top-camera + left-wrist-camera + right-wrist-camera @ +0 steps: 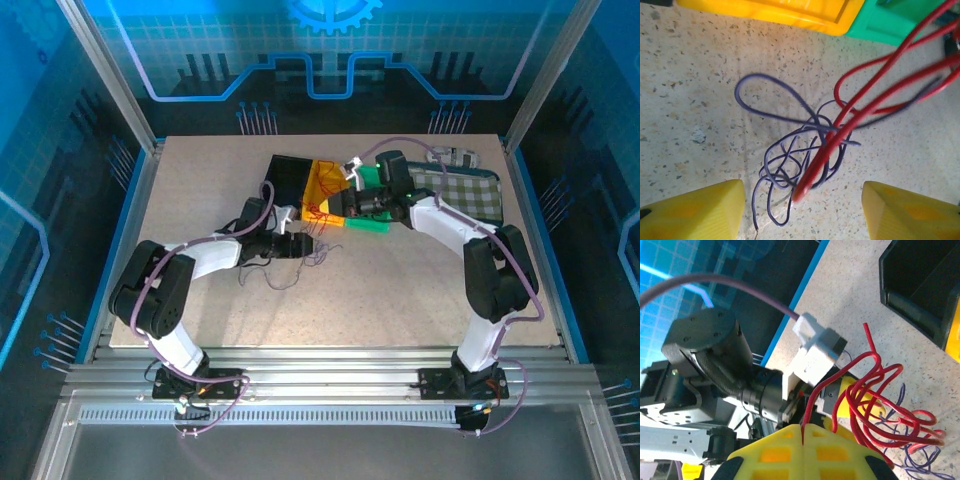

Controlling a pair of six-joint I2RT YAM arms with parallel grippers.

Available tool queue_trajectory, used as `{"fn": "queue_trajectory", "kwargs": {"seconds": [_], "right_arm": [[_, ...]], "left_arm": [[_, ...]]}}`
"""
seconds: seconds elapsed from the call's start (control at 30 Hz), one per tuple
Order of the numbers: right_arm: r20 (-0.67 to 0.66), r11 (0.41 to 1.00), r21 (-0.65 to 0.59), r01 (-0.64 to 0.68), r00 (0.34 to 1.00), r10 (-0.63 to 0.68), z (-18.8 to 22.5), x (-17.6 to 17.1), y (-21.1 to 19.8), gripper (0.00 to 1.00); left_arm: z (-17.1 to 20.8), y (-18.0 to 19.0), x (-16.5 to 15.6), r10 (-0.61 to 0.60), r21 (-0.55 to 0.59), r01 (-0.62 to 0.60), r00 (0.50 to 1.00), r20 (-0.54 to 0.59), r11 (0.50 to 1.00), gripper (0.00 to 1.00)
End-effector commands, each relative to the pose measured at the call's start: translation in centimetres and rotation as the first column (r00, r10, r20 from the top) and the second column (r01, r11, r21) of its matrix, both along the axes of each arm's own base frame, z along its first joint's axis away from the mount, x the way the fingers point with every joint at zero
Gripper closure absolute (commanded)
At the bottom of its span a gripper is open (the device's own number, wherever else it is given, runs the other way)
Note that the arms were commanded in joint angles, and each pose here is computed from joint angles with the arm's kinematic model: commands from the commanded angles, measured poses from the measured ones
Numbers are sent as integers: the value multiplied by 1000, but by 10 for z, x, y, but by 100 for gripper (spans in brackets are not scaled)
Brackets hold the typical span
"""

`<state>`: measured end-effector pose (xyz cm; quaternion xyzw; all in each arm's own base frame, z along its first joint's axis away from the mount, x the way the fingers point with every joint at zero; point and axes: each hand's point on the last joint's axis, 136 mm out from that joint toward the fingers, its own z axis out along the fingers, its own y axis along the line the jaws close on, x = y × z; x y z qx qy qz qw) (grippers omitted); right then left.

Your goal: Untangle the cables

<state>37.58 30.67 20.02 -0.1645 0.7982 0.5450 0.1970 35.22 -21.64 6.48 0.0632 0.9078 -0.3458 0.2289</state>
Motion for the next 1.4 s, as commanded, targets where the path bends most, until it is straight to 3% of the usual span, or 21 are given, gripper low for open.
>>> {"fn": "queue_trajectory", "kwargs": {"seconds": [0.0, 0.17, 0.43, 0.57, 0.67, 0.83, 0.93, 1.03, 1.07, 1.17, 1.3, 1.37], "right_arm": [[17, 998, 67, 9, 1000, -10, 19, 4, -3, 100], [7, 997, 69, 17, 1000, -18, 17, 5, -2, 100], [7, 997, 63, 50, 999, -50, 20, 6, -6, 100], [19, 989, 39, 143, 989, -144, 19, 18, -22, 100], [51, 950, -5, 313, 949, -312, 18, 37, -52, 100], [150, 791, -157, 591, 806, -572, 7, 54, -115, 100], [184, 710, -214, 671, 741, -646, 0, 54, -140, 100], [216, 671, -226, 707, 708, -673, 4, 53, -151, 99], [228, 663, -232, 712, 702, -674, 5, 53, -153, 99], [251, 669, -230, 707, 707, -661, 12, 52, -153, 99], [254, 739, -180, 650, 756, -603, 25, 51, -136, 99], [263, 781, -153, 605, 787, -558, 33, 49, -123, 99]], "left_arm": [[-9, -3, 3, -33, 77, 29, 998, 46, 997, 38], [-23, -16, 18, -11, 71, 8, 999, 51, 997, 43], [-42, -7, 38, 116, 81, -118, 993, 33, 990, 100], [-42, 24, 40, 256, 89, -256, 967, 13, 963, 100], [-48, 69, 32, 422, 189, -413, 907, -9, 891, 100], [-46, 141, 2, 649, 366, -608, 761, 14, 704, 100], [-39, 167, -10, 747, 422, -684, 664, 21, 595, 100], [-35, 186, -21, 813, 489, -719, 581, 33, 494, 100], [-35, 189, -22, 823, 493, -723, 568, 27, 483, 100], [-32, 175, -9, 785, 434, -707, 620, 2, 558, 100], [-23, 134, 16, 671, 285, -635, 740, -44, 718, 100], [-19, 117, 24, 615, 231, -589, 787, -57, 775, 100]]}}
